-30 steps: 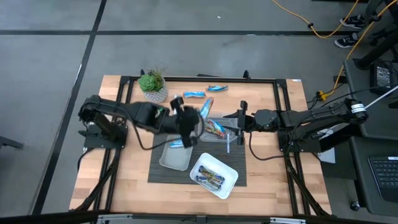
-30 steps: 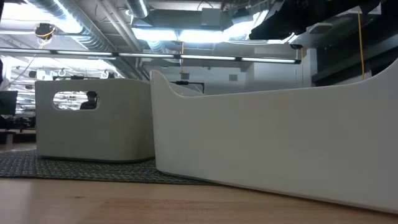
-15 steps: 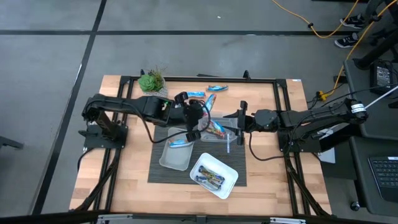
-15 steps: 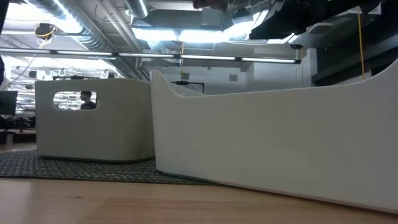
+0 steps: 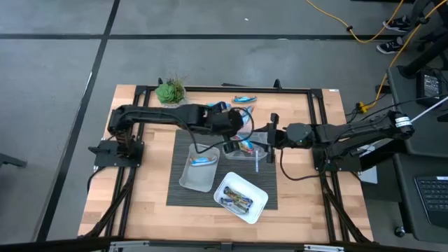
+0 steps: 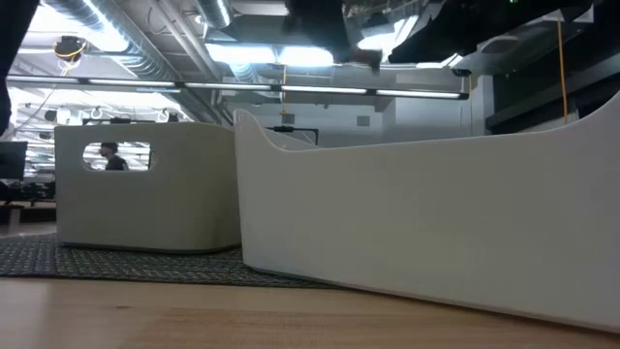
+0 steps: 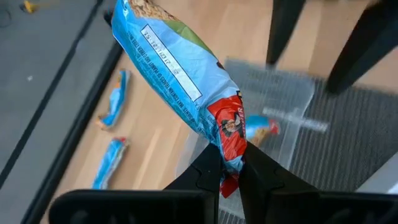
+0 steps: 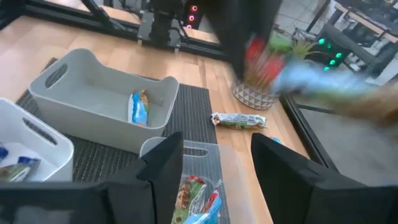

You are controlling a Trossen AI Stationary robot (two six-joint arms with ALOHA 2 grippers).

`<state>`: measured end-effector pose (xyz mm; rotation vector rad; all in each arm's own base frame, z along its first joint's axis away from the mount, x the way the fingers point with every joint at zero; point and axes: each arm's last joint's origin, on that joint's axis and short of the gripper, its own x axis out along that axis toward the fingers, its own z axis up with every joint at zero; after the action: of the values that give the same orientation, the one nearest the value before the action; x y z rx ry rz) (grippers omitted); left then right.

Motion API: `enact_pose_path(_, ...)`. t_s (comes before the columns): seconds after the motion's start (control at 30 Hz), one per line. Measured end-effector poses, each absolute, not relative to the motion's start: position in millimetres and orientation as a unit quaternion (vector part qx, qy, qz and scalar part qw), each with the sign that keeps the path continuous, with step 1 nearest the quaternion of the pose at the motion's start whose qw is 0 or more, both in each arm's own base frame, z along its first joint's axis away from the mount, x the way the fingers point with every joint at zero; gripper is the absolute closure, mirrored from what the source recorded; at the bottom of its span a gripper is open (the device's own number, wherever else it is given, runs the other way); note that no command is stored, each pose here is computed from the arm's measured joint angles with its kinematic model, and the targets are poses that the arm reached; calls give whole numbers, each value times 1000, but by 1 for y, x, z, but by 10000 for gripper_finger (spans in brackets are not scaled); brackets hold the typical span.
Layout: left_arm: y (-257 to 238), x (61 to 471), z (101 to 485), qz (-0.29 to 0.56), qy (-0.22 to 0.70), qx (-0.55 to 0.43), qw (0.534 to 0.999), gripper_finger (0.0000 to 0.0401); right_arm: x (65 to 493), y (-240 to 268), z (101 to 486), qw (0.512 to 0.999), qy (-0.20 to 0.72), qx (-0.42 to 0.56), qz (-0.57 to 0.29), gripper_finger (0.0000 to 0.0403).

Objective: Pick and place Granola Bars by type
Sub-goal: Put the red granola bar into the transparent bin

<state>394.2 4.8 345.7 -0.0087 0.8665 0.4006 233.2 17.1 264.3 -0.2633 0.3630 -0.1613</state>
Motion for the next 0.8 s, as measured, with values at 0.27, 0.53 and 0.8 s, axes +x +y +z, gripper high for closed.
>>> enact_pose_path(0.27,9,412,314,184,460,11,869,377,234,16,262,969,186,-135,-86,211)
enact_pose_path(0.53,15,425,285,178,496,7,850,377,234,16,262,969,187,-136,-87,211)
enact_pose_path(0.8,15,436,258,161,527,1,834,377,234,16,262,969,189,-136,-87,211)
